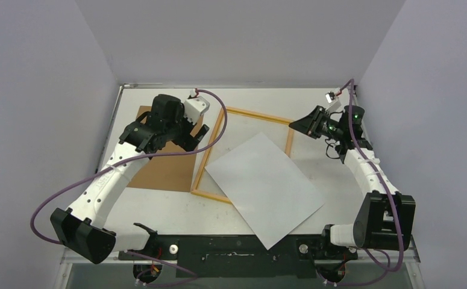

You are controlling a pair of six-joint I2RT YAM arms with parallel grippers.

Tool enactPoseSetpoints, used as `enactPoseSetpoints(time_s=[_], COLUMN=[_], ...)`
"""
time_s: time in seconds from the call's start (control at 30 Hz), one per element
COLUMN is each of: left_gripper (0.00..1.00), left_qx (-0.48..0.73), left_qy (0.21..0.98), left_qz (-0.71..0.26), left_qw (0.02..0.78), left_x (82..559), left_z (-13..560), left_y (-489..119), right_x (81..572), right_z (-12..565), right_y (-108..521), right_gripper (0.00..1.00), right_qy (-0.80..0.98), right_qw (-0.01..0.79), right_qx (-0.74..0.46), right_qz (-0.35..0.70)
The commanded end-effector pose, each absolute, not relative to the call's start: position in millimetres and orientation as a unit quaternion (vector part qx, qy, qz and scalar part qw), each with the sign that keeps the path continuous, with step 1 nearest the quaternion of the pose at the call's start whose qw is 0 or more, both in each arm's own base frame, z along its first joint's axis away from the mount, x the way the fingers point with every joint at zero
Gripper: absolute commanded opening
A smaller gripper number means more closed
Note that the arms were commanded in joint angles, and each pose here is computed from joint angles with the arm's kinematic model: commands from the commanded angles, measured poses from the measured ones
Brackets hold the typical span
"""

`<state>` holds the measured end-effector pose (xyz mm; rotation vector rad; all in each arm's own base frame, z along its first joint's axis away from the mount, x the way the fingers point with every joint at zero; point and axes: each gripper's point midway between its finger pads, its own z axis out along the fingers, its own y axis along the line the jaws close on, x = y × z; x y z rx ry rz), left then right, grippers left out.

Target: Put the photo into the frame

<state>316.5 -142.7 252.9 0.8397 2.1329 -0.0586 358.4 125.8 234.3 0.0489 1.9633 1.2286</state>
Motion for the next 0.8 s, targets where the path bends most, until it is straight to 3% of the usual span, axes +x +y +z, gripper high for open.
enactPoseSetpoints(time_s=[0.0, 0.07, 0.23, 0.33, 0.53, 0.57, 0.6, 0.7, 0.77], left_gripper=[0.96, 0.96, 0.96, 0.96, 0.96, 0.96, 0.96, 0.96, 0.96], left_qx=[0.323, 0.319, 0.326, 0.326, 0.322, 0.320, 0.320, 0.316, 0.316], left_qy=[0.841, 0.849, 0.851, 0.852, 0.851, 0.850, 0.850, 0.849, 0.849], left_qz=[-0.034, -0.037, -0.052, -0.054, -0.052, -0.053, -0.055, -0.060, -0.064], left_qw=[0.432, 0.420, 0.408, 0.407, 0.413, 0.414, 0.416, 0.418, 0.418], left_x=[319.8, 321.3, 320.1, 319.0, 319.4, 319.4, 319.0, 317.9, 317.9], left_z=[256.5, 247.4, 239.7, 240.3, 244.8, 247.1, 249.5, 256.3, 258.0], left_y=[-143.2, -141.8, -145.9, -146.5, -144.8, -145.2, -145.4, -146.5, -147.5], right_x=[361.0, 358.0, 353.1, 348.8, 339.6, 338.5, 339.3, 349.6, 364.5], right_z=[185.5, 163.9, 137.3, 118.9, 84.3, 81.1, 81.4, 105.0, 133.0], right_y=[98.1, 88.9, 71.8, 71.7, 62.5, 59.4, 55.0, 48.0, 51.0], right_gripper=[0.21, 0.33, 0.78, 0.93, 0.98, 0.91, 0.90, 0.90, 0.90], right_qy=[0.846, 0.869, 0.891, 0.900, 0.918, 0.922, 0.924, 0.914, 0.885], right_qw=[0.374, 0.355, 0.351, 0.327, 0.298, 0.296, 0.301, 0.340, 0.369], right_qx=[0.043, 0.053, 0.064, 0.061, 0.076, 0.082, 0.088, 0.103, 0.133], right_qz=[0.377, 0.340, 0.282, 0.282, 0.252, 0.237, 0.218, 0.195, 0.250])
